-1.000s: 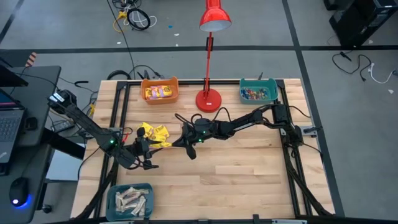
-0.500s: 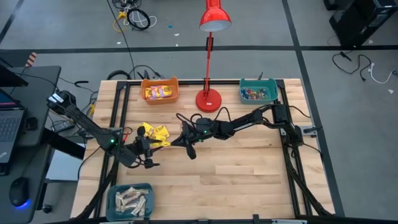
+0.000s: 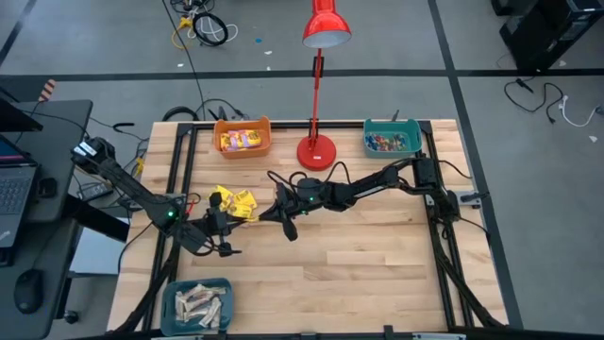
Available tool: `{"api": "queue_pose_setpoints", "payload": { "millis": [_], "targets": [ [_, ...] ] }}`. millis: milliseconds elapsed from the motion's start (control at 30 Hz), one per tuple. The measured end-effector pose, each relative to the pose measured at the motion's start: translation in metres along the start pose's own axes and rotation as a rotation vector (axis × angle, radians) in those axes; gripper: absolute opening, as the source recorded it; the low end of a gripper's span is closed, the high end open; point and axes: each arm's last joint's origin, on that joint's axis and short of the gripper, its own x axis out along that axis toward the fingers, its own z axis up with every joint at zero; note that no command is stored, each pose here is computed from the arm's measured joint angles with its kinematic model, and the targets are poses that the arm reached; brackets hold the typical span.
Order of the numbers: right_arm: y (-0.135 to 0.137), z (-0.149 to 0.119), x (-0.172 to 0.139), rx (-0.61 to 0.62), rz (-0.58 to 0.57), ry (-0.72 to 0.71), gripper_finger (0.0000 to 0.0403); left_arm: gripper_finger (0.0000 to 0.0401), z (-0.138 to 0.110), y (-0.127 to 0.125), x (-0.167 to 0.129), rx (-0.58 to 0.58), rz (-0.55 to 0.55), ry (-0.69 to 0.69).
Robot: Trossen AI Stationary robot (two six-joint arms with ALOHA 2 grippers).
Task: Sort candy
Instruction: Put the yellow candy into the orange bin
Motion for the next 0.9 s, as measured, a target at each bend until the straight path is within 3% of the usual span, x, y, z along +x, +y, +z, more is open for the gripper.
{"api": "queue_pose_setpoints", "payload": {
  "millis": [133, 433, 567, 900],
  "targets": [
    [0.001, 0.004, -0.003, -0.012, -0.019, 0.014, 0.0013, 0.0002, 0.007, -0.002, -0.001, 0.011, -0.026, -0.004],
    [0.022, 0.034, -0.023, -0.123, -0.18, 0.118, 0.0005, 0.0001, 0.029, -0.004, -0.005, 0.043, -0.023, 0.019],
    [0.034, 0.045, -0.033, -0.139, -0.21, 0.158, 0.0006, 0.0, 0.043, -0.002, -0.008, 0.059, 0.053, 0.009],
    [0.067, 0.065, -0.069, -0.21, -0.452, 0.303, 0.0001, 0.0, 0.095, 0.015, -0.021, 0.105, 0.287, -0.003]
  ]
}}
